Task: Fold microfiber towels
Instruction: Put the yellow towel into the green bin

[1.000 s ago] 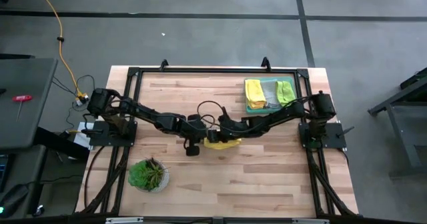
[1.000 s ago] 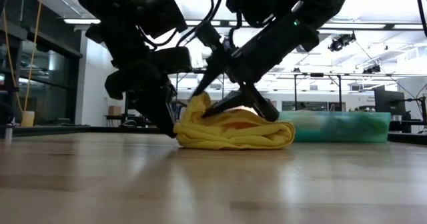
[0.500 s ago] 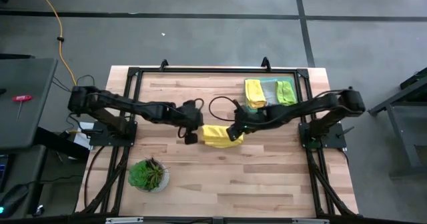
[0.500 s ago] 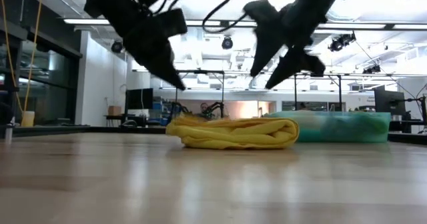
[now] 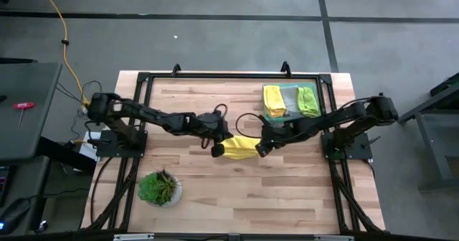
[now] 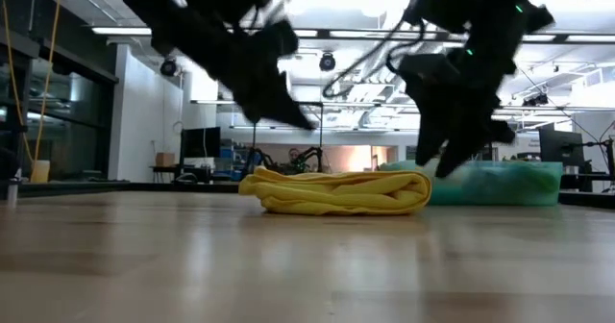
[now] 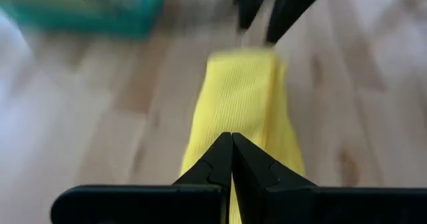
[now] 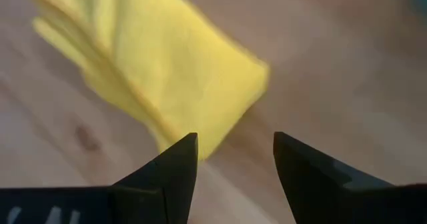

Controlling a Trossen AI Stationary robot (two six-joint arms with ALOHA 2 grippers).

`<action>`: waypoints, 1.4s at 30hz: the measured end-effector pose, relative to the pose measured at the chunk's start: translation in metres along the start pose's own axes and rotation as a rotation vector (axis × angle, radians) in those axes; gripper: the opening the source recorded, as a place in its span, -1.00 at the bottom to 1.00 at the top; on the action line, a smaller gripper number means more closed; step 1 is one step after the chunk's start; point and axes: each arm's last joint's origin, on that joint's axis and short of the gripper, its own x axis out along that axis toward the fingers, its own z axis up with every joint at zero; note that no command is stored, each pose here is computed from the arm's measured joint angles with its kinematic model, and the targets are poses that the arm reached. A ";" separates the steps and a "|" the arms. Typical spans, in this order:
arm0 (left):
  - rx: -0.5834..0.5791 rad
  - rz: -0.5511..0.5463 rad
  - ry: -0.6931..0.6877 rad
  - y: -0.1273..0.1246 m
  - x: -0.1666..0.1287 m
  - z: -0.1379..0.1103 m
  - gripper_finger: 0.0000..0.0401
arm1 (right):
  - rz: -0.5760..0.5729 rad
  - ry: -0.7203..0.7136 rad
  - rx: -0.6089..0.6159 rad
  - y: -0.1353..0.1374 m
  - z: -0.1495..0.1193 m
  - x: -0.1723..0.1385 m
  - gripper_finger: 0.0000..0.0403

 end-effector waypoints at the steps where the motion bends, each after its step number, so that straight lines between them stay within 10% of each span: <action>1: -0.016 0.001 0.033 0.000 0.005 -0.006 -1.00 | 0.037 0.001 0.036 -0.004 -0.004 0.004 -0.07; 11: -0.049 -0.024 0.265 -0.024 0.040 -0.054 -1.00 | 0.315 -0.062 0.422 -0.033 -0.024 0.018 -0.06; 34: -0.049 -0.027 0.279 -0.035 0.045 -0.062 -1.00 | 0.513 -0.066 0.584 -0.023 -0.026 0.072 0.32; 42: -0.050 -0.044 0.286 -0.035 0.043 -0.061 -1.00 | 0.497 -0.056 0.577 -0.021 -0.024 0.073 -0.23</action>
